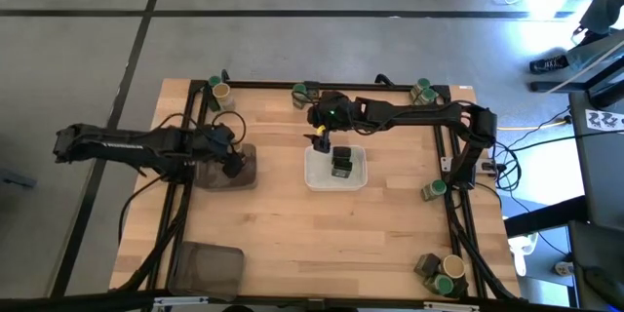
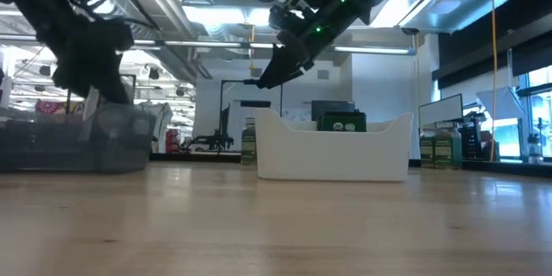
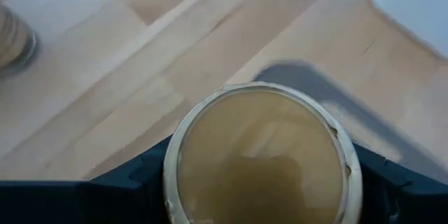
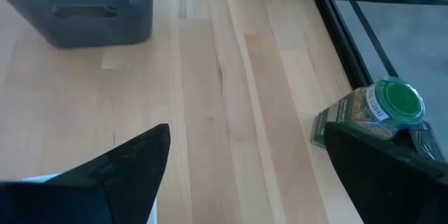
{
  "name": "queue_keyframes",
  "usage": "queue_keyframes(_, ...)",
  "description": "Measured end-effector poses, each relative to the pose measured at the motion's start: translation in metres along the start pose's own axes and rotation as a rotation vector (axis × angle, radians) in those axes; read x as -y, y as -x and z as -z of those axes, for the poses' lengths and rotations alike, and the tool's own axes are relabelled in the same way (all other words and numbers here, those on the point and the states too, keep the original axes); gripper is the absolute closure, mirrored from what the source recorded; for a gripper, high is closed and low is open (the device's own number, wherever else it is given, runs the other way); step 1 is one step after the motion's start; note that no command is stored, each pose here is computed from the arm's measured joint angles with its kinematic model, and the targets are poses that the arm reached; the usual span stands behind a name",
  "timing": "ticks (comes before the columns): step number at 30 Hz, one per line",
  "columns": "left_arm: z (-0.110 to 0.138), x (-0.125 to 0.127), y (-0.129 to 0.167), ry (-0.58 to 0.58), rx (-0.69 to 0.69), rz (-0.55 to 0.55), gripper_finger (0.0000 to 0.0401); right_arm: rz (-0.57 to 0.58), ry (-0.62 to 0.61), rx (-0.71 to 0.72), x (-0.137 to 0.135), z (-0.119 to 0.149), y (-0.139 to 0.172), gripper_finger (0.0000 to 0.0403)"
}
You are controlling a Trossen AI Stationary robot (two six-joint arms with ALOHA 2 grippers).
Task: Sort spices by type
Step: Put the gold seasoning bottle into the top black bin
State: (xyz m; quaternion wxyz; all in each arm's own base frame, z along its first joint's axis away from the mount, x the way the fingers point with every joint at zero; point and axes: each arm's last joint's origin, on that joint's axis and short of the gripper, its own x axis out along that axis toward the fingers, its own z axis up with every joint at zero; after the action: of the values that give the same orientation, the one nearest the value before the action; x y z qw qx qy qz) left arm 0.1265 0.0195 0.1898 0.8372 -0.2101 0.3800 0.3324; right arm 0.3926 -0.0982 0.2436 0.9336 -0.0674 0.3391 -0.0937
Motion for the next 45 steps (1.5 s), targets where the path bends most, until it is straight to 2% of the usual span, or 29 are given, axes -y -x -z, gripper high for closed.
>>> queue_keyframes(12,0.002,0.001,-0.005,-0.023,0.041,0.005,0.0132,0.004,0.027,-0.018,-0.002,0.008,-0.019,0.0027)
queue_keyframes(14,0.002,0.000,-0.005,-0.022,0.038,0.002,0.0114,0.000,0.027,-0.030,-0.003,0.010,-0.020,0.0027)
queue_keyframes(18,0.003,0.000,-0.005,-0.019,0.026,0.005,0.0051,-0.003,0.028,-0.025,-0.003,0.009,-0.020,0.0027)
queue_keyframes(21,0.000,0.001,-0.003,-0.017,0.029,0.016,0.0025,-0.003,0.028,-0.026,-0.003,0.009,-0.020,0.0027)
queue_keyframes(28,-0.022,0.007,0.019,-0.019,0.081,0.048,0.0013,-0.004,0.035,-0.026,-0.003,0.009,-0.020,0.0027)
queue_keyframes(31,-0.037,0.009,0.032,-0.030,0.148,0.041,0.0012,-0.003,0.036,-0.026,-0.003,0.009,-0.020,0.0027)
queue_keyframes(38,-0.065,0.002,0.050,-0.057,0.303,-0.119,0.0011,-0.005,0.036,-0.035,-0.003,0.010,-0.020,0.0027)
queue_keyframes(45,-0.082,-0.018,0.037,-0.010,0.321,-0.339,0.0011,0.004,0.082,-0.039,0.000,0.011,-0.020,0.0027)
